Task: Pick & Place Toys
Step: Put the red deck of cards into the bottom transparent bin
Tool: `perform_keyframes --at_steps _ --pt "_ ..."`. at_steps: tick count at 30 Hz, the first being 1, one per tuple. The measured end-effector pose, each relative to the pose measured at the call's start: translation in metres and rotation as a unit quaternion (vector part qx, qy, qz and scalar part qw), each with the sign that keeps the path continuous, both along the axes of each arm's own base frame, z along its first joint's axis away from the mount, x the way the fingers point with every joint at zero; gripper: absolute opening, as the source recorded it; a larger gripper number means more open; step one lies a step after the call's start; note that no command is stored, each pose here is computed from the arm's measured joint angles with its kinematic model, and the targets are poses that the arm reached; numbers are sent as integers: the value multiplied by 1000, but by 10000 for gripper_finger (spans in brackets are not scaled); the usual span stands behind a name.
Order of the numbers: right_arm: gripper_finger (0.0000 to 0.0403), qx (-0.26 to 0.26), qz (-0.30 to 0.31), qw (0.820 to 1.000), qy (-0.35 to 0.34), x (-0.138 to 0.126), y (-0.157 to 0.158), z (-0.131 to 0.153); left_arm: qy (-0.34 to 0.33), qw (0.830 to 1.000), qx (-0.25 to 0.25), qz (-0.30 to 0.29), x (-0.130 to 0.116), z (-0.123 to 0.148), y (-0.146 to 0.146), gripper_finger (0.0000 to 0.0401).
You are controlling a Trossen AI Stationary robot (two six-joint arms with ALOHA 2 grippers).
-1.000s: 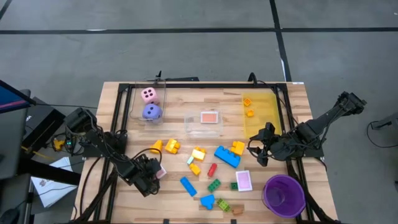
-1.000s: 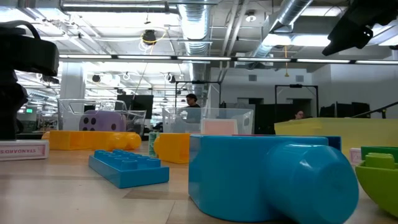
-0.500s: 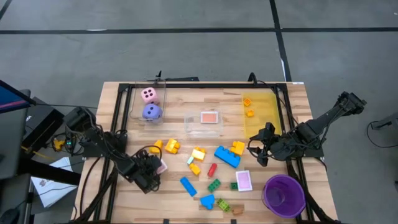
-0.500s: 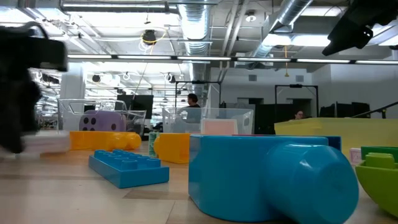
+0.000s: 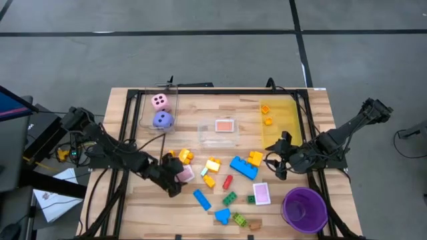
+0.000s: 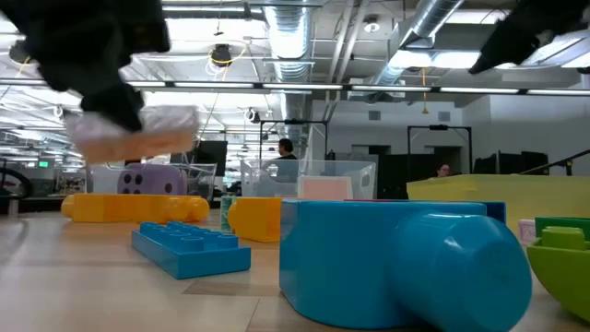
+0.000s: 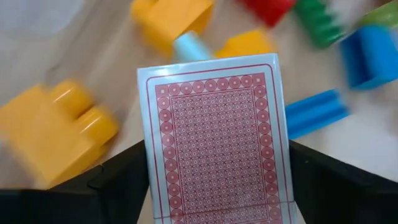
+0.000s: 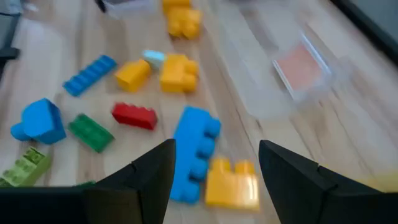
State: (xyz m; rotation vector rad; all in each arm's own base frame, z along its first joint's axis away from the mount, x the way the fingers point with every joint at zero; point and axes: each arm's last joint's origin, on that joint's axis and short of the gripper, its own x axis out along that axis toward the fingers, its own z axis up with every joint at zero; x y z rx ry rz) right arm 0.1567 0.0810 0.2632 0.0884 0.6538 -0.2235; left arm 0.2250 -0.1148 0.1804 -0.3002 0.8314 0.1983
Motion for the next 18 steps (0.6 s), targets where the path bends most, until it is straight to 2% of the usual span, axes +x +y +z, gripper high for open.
perform_keyframes --at_steps 4,7,12,16,18 --pt "223 -43 56 997 -30 20 13 0 -39 998 -40 -24 10 8 2 308" --pt "223 -85 113 989 -44 38 26 -6 -69 994 -68 -46 16 14 1 314" --pt "223 -194 198 958 -77 72 47 -20 -112 988 -92 -53 22 21 -2 331" --pt "223 -254 217 936 -113 95 56 -27 -115 986 -110 -44 22 22 -3 315" --pt "223 -262 213 934 -113 107 57 -25 -115 985 -120 -35 22 22 -3 309"
